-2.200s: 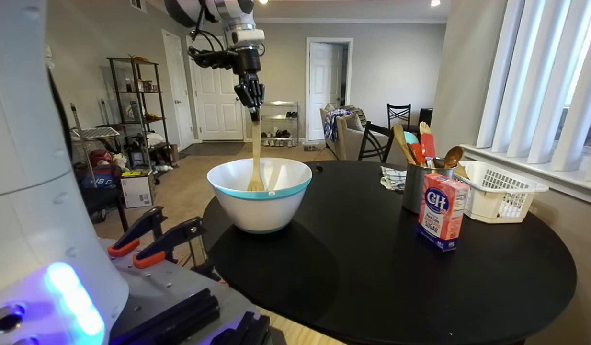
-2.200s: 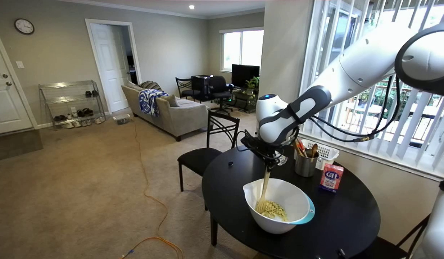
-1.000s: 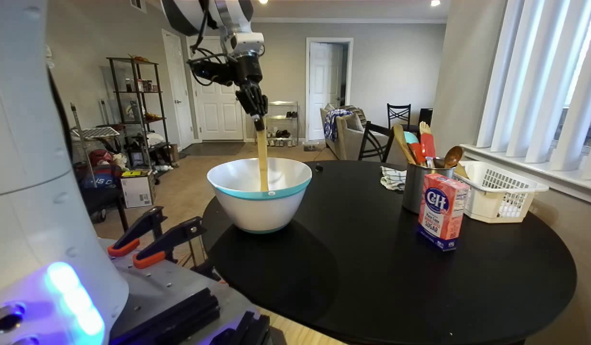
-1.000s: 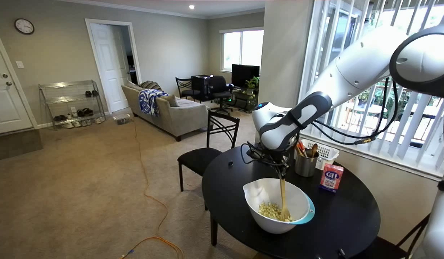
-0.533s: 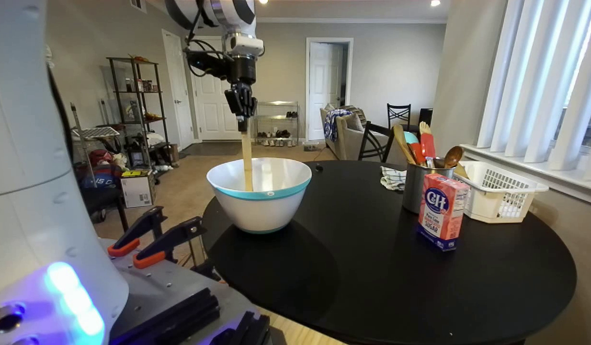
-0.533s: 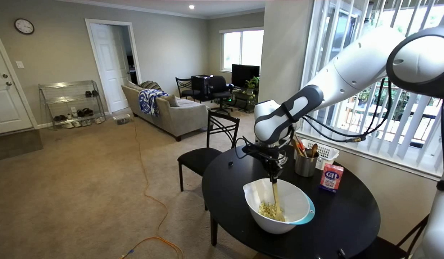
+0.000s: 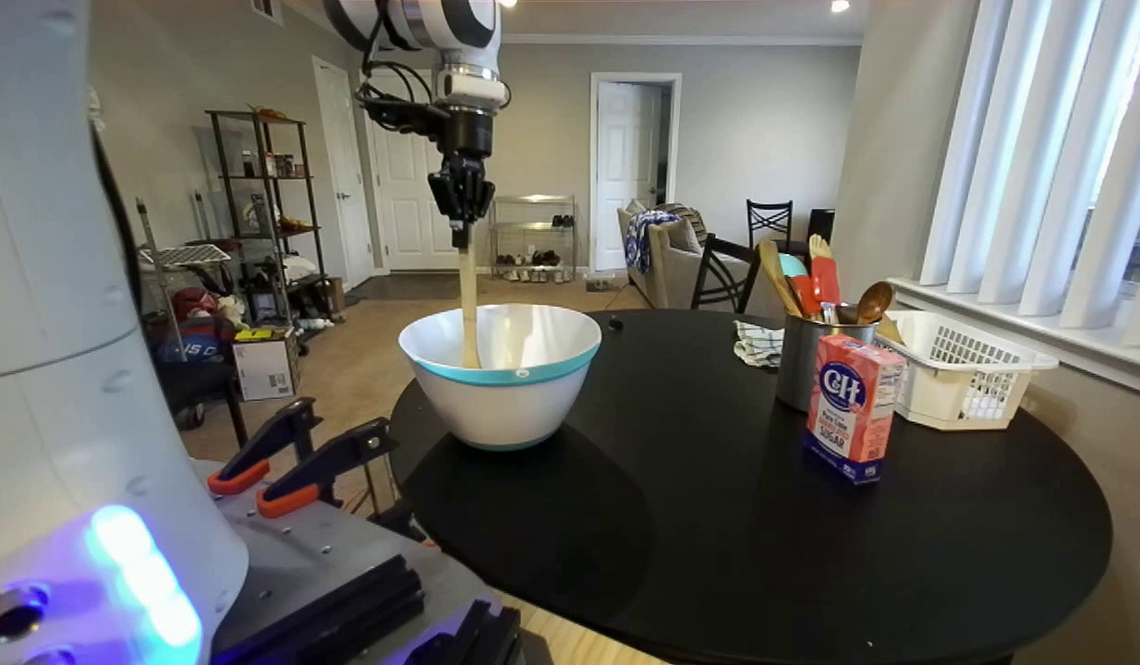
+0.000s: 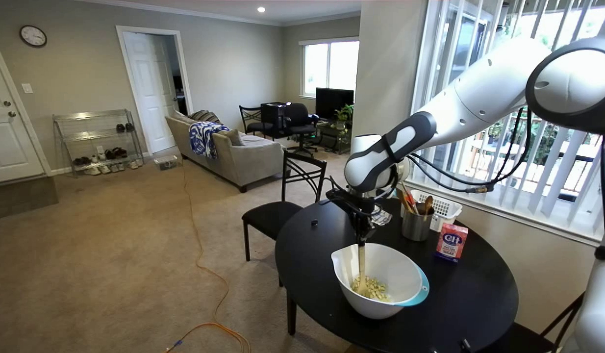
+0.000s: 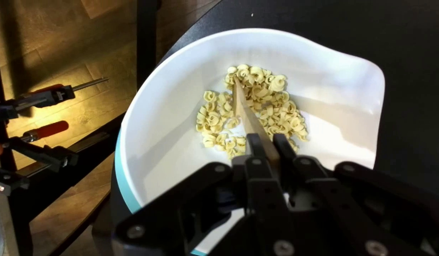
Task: Stir the contents in the white bowl.
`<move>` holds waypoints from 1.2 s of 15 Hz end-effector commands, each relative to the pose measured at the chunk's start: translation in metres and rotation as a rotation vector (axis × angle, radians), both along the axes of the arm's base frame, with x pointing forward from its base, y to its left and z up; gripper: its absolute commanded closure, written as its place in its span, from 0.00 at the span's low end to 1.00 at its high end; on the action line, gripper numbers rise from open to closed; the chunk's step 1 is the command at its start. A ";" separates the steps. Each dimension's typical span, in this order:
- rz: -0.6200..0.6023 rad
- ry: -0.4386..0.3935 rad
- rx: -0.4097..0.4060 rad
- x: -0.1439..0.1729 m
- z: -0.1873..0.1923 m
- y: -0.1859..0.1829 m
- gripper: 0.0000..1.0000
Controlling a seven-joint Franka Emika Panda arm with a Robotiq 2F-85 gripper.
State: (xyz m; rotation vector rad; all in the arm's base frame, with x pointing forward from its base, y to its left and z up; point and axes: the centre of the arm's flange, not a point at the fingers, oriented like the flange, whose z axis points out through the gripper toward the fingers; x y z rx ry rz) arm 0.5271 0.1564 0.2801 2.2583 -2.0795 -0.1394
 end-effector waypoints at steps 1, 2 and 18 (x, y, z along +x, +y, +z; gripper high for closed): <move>-0.043 -0.052 -0.003 -0.003 -0.003 -0.003 0.94; -0.053 -0.063 -0.019 -0.002 -0.003 -0.005 0.94; -0.106 -0.067 -0.056 0.012 0.001 -0.030 0.25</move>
